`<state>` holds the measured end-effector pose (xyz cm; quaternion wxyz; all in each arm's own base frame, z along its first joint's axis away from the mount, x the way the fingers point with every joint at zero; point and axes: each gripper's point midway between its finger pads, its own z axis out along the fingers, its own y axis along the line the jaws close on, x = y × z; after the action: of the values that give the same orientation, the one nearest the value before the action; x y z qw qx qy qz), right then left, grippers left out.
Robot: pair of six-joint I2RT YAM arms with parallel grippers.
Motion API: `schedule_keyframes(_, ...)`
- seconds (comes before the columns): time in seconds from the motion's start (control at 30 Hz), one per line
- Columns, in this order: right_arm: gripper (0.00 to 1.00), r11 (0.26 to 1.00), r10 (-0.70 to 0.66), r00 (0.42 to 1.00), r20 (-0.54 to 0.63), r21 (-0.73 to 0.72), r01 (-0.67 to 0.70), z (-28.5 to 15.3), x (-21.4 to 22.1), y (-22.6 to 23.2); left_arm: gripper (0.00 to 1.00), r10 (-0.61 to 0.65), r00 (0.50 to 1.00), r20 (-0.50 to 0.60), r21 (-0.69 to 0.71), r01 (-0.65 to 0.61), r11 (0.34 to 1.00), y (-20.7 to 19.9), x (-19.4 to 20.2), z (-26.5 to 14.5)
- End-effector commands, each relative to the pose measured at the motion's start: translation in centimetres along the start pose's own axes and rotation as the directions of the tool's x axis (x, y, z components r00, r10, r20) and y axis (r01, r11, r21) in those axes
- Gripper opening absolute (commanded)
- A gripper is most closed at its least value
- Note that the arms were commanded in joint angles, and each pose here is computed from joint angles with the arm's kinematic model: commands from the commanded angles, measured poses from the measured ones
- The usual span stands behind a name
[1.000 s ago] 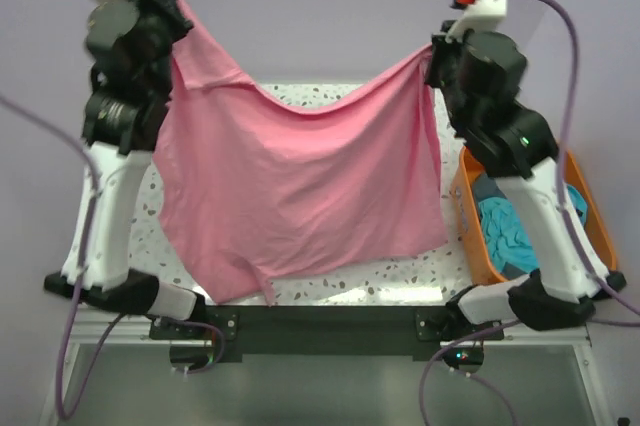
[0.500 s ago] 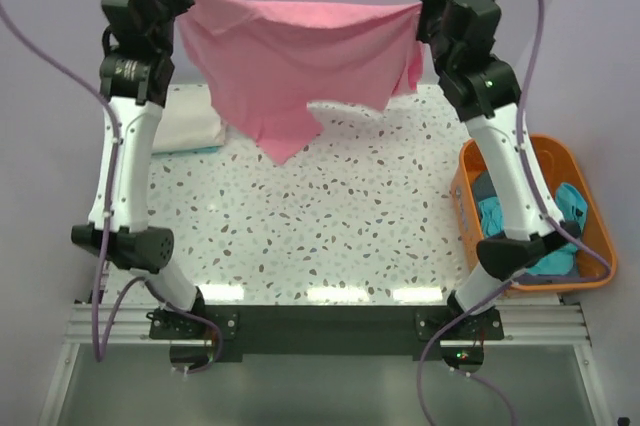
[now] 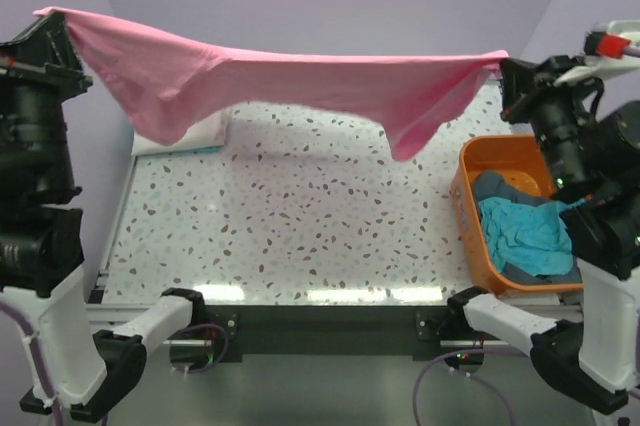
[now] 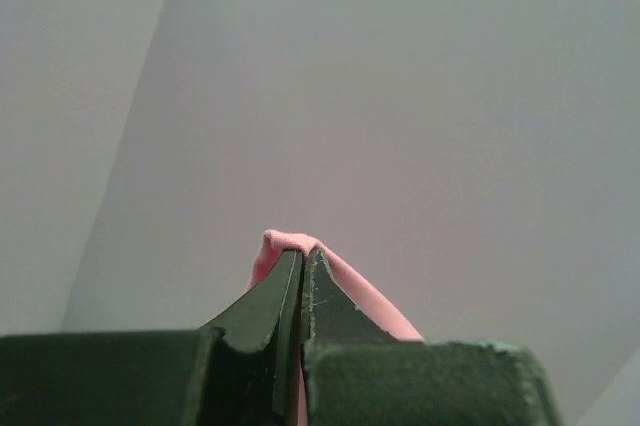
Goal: Fold and stack the t-shirts
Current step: Flatten the tshirt out
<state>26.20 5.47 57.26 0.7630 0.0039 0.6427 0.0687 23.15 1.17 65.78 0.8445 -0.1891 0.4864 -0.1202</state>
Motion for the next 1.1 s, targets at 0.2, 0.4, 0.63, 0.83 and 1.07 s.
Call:
schedule_keyframes(0.2,0.0,0.977,0.12,0.991,0.062,-0.186,-0.107,-11.1,-4.0,0.1,0.0,-0.056,0.979,0.196,0.085,0.04,0.996,-1.5,-11.0,-7.4)
schedule_keyframes(0.4,0.0,0.987,0.057,0.998,-0.025,-0.15,-0.06,-7.1,-0.2,0.7,0.0,0.017,0.994,0.112,0.004,-0.017,1.0,0.4,-4.2,-3.0)
schedule_keyframes(0.63,0.0,0.992,-0.111,0.963,-0.244,-0.077,0.095,3.7,13.1,1.8,0.0,0.19,0.969,-0.158,-0.225,-0.223,0.948,7.6,15.2,5.8)
schedule_keyframes(0.83,0.0,0.968,-0.245,0.829,-0.503,-0.075,0.24,12.7,28.8,1.5,0.0,0.271,0.863,-0.426,-0.171,-0.372,0.913,13.4,35.9,9.9)
schedule_keyframes(1.07,0.36,0.948,-0.256,0.64,-0.724,-0.06,0.311,20.7,43.5,-1.7,0.61,0.242,0.698,-0.674,-0.101,-0.412,0.906,17.8,52.3,12.6)
